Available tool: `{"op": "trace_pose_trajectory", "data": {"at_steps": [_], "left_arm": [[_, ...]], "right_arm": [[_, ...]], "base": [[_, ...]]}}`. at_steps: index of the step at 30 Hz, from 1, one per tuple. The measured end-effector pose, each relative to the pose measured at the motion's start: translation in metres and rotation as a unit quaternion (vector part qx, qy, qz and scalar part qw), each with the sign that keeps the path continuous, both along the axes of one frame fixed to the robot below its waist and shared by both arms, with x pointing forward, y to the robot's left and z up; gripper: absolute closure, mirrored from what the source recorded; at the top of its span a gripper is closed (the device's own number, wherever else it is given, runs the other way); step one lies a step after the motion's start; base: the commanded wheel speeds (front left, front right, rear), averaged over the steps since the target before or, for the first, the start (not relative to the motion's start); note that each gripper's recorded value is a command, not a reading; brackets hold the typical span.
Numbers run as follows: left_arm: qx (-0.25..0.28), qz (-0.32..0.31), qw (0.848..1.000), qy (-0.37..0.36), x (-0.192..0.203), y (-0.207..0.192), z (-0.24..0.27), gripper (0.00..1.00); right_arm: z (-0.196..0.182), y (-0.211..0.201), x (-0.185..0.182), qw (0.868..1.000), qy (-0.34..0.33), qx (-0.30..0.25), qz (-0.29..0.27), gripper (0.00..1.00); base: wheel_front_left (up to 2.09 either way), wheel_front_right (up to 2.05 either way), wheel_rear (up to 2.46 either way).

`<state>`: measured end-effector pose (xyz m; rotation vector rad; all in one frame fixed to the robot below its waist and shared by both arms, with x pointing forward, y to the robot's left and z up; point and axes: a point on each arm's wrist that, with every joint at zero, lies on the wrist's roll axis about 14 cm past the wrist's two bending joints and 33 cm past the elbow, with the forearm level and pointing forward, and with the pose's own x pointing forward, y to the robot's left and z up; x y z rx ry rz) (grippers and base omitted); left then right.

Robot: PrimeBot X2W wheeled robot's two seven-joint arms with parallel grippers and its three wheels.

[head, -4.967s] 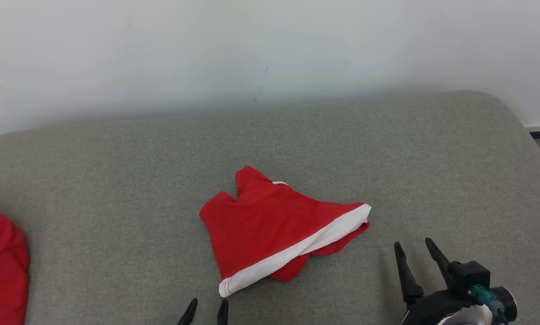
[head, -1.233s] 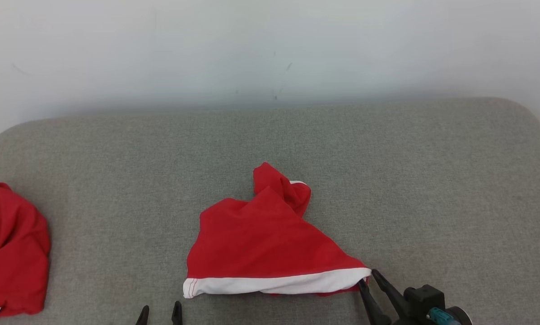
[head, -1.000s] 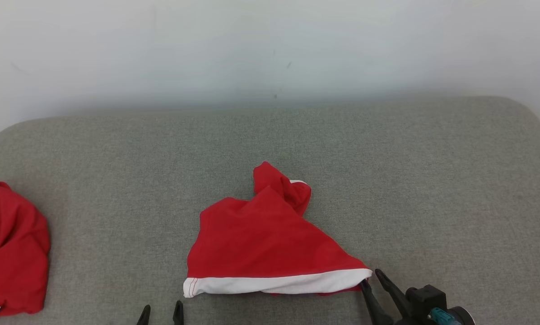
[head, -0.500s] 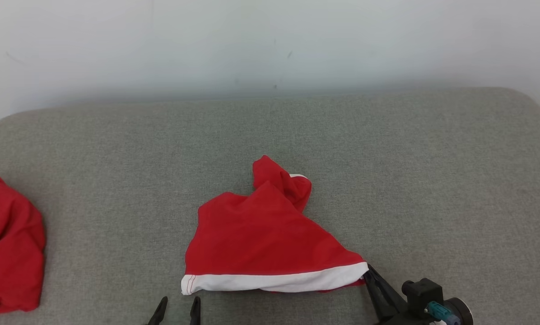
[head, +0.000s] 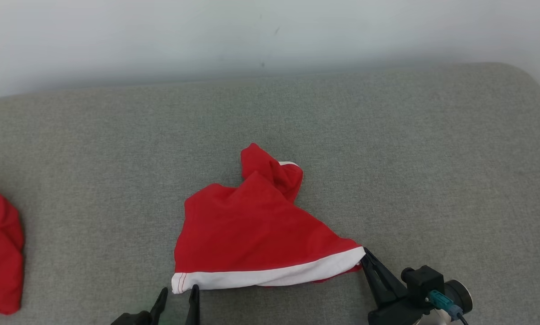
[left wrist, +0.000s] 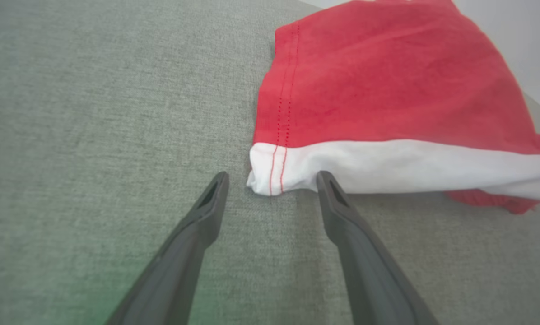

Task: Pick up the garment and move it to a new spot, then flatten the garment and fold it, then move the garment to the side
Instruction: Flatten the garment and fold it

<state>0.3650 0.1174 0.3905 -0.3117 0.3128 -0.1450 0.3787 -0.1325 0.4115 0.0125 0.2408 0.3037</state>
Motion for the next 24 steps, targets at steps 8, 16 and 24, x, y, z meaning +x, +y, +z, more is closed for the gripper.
{"op": "trace_pose_trajectory", "data": {"at_steps": [8,16,24], "left_arm": [[-0.012,-0.005,1.0,0.008,0.006,-0.007,-0.004,1.0],[-0.009,0.008,0.997,-0.081,0.031,0.004,0.047,1.0],[0.072,-0.014,0.96,-0.27,0.074,0.018,0.17,1.0]], "right_arm": [[-0.002,-0.002,0.002,1.0,0.002,0.001,-0.003,1.0],[0.025,-0.007,0.018,0.999,-0.041,0.013,-0.016,1.0],[0.129,-0.004,0.052,0.982,-0.188,0.006,0.004,1.0]], "base": [[0.0,0.0,0.0],[0.0,0.0,0.0],[0.0,0.0,0.0]]}}
